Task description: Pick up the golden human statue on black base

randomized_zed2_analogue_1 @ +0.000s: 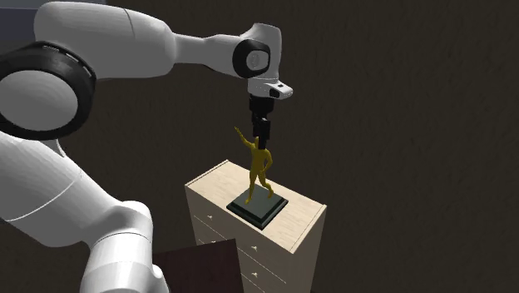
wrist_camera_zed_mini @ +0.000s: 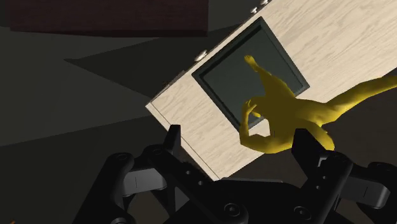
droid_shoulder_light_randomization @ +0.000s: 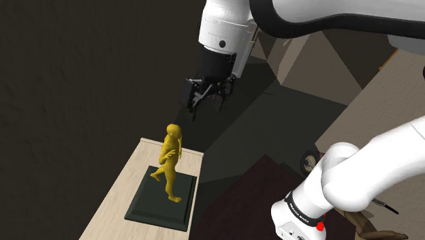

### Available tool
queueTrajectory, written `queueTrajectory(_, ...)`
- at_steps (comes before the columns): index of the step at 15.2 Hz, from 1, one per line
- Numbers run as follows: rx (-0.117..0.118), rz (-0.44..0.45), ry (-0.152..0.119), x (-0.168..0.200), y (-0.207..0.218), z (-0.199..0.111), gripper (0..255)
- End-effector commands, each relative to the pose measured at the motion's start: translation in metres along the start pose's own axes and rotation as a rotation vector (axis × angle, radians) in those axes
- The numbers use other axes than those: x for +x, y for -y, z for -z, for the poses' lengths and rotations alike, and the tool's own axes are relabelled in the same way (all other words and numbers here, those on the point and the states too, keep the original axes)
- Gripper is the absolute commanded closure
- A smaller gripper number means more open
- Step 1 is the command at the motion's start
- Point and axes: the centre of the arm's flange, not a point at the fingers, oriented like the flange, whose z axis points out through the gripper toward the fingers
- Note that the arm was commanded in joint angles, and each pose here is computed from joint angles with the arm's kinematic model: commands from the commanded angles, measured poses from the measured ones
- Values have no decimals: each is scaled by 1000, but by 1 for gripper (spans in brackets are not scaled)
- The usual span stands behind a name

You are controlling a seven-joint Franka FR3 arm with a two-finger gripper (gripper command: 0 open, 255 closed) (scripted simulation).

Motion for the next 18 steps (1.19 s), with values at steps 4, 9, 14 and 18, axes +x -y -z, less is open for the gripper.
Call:
queueTrajectory(4, 4, -6, -12, 13, 67, 1, 0)
queueTrajectory(9, 4, -6, -14, 16, 77, -20, 0)
queueTrajectory(14, 4, -6, -14, 18, 77, -39, 0)
queueTrajectory(18, 4, -7, -14, 18, 77, -39, 255)
